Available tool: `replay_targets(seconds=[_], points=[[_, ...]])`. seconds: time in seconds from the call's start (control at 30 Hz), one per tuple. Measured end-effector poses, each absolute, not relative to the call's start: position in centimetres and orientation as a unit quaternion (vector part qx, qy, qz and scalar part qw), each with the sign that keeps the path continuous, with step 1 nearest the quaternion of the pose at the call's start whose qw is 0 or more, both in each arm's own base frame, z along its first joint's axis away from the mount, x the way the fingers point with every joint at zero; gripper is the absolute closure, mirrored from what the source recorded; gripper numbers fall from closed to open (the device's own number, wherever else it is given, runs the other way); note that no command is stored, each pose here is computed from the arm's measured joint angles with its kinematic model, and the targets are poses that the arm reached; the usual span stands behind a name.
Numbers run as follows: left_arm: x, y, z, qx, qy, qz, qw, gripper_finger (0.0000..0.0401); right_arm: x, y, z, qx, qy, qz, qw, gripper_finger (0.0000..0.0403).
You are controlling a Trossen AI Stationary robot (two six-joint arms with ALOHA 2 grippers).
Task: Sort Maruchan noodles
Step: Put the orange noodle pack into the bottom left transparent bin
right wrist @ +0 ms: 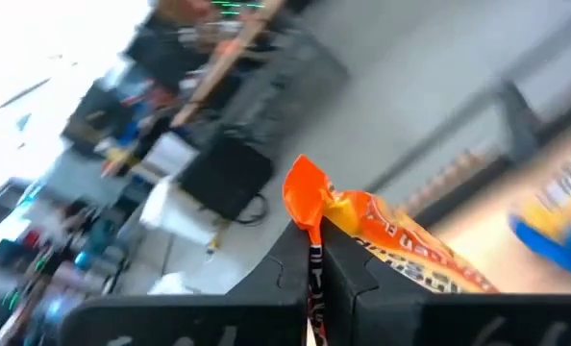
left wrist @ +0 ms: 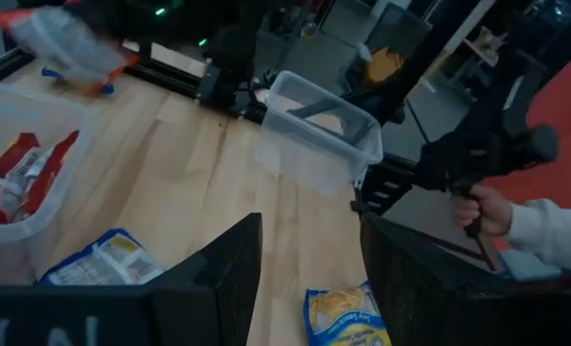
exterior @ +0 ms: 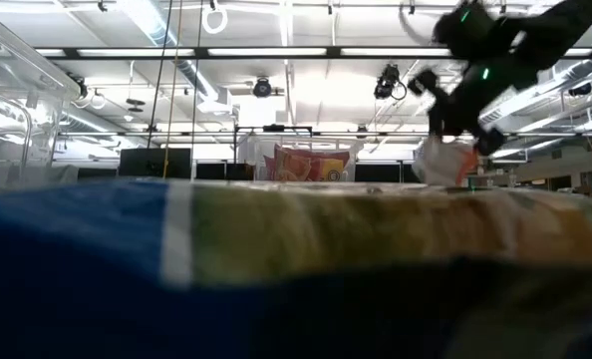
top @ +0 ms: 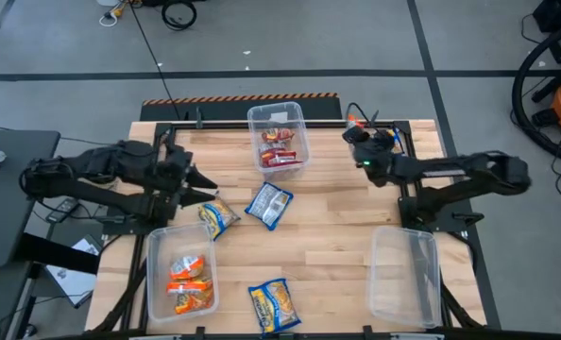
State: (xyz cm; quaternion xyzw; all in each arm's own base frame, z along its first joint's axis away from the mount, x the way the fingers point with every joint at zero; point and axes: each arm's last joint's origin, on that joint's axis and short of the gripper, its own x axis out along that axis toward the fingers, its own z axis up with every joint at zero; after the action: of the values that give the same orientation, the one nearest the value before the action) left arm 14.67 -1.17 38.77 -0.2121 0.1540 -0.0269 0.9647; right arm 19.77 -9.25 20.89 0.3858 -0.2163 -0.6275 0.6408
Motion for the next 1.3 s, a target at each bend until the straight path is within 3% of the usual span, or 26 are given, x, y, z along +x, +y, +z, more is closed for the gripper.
replay_targets(seconds=[0.2, 0.47, 0.7, 0.87, 1.07, 1.3], points=[[12.9, -1.0, 39.4, -0.212, 0.127, -0.033, 0.968, 0.0218, 18.8, -6.0, 27.1, 0.282, -0.214, -0.538, 0.765, 0.0393], [12.3, -1.0, 39.5, -0.212, 0.126, -0.033, 0.969, 0.0218, 18.7, -1.7, 33.3, 0.181, -0.24, -0.339, 0.892, 0.0393], [11.9, -1.0, 39.6, -0.216, 0.135, -0.036, 0.966, 0.0218, 24.6, 1.4, 36.2, 0.167, -0.192, -0.238, 0.937, 0.0393], [9.8, -1.1, 43.7, -0.239, 0.076, -0.09, 0.964, 0.0225, 30.3, 3.7, 37.2, 0.171, -0.173, -0.168, 0.955, 0.0393], [6.4, -0.7, 48.8, -0.167, -0.039, -0.093, 0.981, 0.0229, 37.0, 6.1, 37.4, 0.164, -0.163, -0.11, 0.967, 0.0393], [4.8, -0.5, 50.0, -0.135, -0.064, -0.078, 0.986, 0.0229, 44.0, 7.7, 36.9, 0.161, -0.153, -0.071, 0.972, 0.0392]])
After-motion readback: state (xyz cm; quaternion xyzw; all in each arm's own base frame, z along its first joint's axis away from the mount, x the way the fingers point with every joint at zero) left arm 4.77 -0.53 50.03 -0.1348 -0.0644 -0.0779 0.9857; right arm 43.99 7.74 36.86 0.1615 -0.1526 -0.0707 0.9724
